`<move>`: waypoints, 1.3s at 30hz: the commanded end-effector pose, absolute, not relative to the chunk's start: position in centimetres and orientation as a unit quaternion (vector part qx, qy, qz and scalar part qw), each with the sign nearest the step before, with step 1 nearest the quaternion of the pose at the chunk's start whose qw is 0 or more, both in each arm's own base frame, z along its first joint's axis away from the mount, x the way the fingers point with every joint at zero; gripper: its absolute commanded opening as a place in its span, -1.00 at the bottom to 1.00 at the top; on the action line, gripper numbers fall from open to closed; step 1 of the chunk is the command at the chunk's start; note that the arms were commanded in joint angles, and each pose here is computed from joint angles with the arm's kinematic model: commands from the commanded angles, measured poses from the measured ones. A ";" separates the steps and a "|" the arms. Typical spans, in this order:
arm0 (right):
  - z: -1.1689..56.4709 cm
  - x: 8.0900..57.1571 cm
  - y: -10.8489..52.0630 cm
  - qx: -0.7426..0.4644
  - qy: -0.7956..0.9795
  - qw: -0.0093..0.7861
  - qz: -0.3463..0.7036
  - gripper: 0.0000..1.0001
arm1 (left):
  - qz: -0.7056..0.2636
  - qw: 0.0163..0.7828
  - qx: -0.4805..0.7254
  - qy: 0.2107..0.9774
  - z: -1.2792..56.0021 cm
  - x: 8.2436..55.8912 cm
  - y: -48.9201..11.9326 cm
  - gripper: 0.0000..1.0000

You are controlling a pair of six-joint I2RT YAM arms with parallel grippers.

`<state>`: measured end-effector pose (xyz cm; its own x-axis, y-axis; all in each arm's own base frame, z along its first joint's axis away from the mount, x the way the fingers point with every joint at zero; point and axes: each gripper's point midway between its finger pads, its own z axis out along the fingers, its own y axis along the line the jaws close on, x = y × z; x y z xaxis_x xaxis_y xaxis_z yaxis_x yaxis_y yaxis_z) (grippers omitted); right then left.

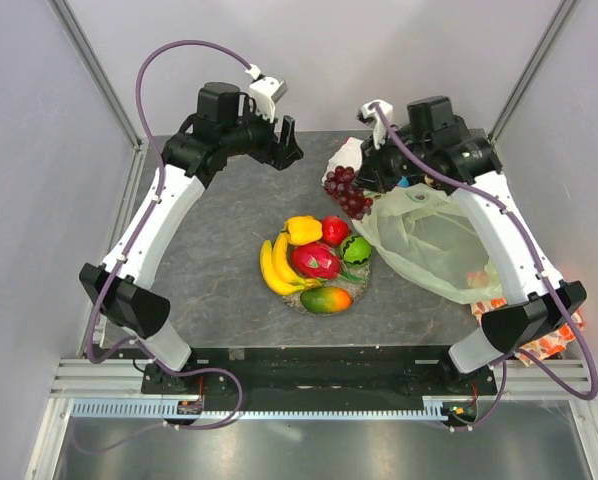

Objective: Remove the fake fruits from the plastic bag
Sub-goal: Place the fake fruit on the plate.

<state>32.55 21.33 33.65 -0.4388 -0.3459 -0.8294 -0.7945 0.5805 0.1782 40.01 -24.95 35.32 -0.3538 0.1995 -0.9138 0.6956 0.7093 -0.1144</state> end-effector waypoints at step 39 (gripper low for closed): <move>21.6 31.1 24.2 -0.283 0.870 0.385 0.123 -0.95 | -0.207 0.561 0.232 0.767 40.0 38.5 -15.6 0.63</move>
<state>30.96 23.46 21.00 -0.5318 -0.4452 -0.7204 -0.6126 0.7896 -0.0358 39.40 -15.48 38.14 -0.3126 0.1467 -0.9385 0.5666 0.8218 -0.0603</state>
